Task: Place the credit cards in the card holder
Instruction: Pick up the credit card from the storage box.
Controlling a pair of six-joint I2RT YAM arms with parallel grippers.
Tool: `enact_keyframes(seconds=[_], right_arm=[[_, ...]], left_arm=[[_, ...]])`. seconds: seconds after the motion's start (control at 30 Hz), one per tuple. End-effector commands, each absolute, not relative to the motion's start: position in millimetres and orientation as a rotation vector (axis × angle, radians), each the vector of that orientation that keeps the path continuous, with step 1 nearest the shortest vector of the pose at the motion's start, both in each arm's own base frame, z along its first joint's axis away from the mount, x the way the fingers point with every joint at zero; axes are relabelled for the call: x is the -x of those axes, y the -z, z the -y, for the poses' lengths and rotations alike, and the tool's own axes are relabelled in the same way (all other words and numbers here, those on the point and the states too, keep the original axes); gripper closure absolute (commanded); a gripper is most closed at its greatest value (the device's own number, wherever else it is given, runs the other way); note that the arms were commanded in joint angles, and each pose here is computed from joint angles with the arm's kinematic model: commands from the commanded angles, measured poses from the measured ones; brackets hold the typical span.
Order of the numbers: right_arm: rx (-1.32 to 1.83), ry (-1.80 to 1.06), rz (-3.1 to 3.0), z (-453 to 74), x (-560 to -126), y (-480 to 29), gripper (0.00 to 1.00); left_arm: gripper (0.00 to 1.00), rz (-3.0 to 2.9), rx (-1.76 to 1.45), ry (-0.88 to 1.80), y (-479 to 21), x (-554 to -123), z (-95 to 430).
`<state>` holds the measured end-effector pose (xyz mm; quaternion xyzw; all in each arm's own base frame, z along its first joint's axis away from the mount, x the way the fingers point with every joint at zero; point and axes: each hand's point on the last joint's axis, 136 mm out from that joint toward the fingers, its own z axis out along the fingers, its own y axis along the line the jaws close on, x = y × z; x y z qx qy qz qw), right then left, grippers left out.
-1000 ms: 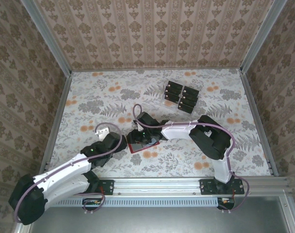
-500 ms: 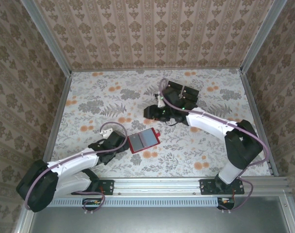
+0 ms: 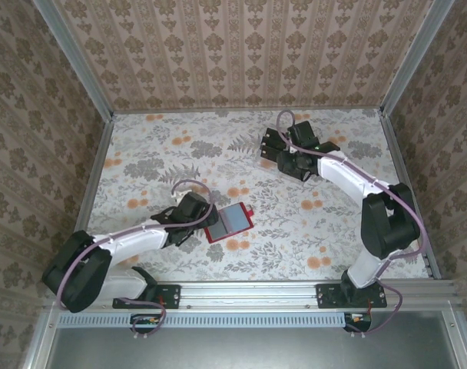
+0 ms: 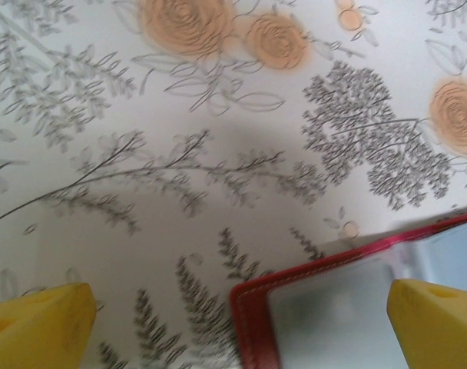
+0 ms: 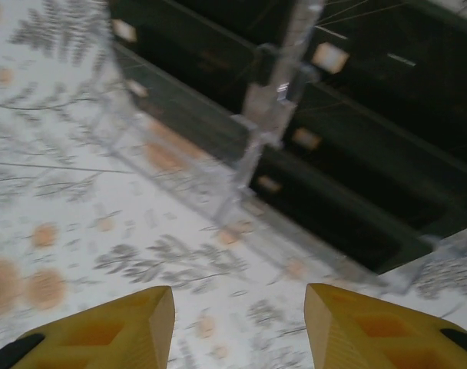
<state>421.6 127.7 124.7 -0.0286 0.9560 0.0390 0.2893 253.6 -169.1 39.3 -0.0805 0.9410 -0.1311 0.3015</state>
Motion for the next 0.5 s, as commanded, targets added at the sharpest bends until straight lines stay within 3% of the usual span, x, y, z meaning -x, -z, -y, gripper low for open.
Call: enact_keyframes(seconds=[0.0,0.47], right_arm=[[0.215,0.120,-2.618,-107,-422,-107,0.51],[0.290,0.248,-2.633,-98,-432,-89,0.52]], left_arm=[[0.00,-2.477,0.168,0.432,-49,-268,188],[0.00,-2.502,0.127,0.528,-37,-299,225]])
